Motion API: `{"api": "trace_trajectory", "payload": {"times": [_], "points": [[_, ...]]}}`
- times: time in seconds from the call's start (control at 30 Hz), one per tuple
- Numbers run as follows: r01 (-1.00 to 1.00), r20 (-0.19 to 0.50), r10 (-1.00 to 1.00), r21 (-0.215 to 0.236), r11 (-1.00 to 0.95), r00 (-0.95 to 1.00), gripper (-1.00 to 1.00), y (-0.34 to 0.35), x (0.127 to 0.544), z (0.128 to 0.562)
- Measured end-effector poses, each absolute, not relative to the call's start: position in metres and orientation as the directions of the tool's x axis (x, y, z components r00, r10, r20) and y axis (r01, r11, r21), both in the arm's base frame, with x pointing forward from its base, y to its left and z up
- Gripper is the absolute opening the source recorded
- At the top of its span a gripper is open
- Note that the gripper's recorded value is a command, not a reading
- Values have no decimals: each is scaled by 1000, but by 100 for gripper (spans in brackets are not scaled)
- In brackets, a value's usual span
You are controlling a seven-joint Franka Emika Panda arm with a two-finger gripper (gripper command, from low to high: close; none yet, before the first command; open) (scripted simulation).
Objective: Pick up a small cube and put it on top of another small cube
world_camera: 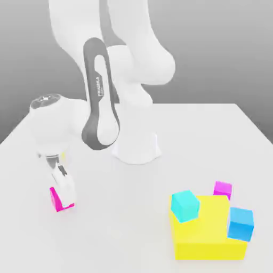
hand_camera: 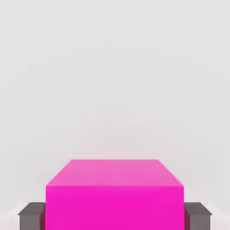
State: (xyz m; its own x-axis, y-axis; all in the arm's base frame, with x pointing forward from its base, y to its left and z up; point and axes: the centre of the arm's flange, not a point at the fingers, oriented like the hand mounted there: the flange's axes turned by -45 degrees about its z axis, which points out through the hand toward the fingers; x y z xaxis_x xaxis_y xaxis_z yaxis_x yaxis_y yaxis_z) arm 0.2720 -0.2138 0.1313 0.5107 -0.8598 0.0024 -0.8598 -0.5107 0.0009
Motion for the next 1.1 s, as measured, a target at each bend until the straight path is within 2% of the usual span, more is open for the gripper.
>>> {"api": "trace_trajectory", "payload": {"times": [0.13, 0.53, 0.6, 0.7, 0.83, 0.97, 1.1], "points": [[-859, 4, -859, 0, -512, 512, -100, -215, 273, 134], [-861, 4, -861, 0, -508, 508, -100, -215, 272, 192], [-827, 3, -827, 2, -562, 562, -100, -208, 285, 199], [-650, 5, -650, 7, -760, 760, -100, -158, 337, 211], [-405, 5, -404, 13, -914, 915, -100, -99, 387, 227], [-111, 4, -111, 15, -994, 994, -100, -21, 424, 246], [187, 1, 187, 12, -982, 982, -100, 67, 444, 266]]}}
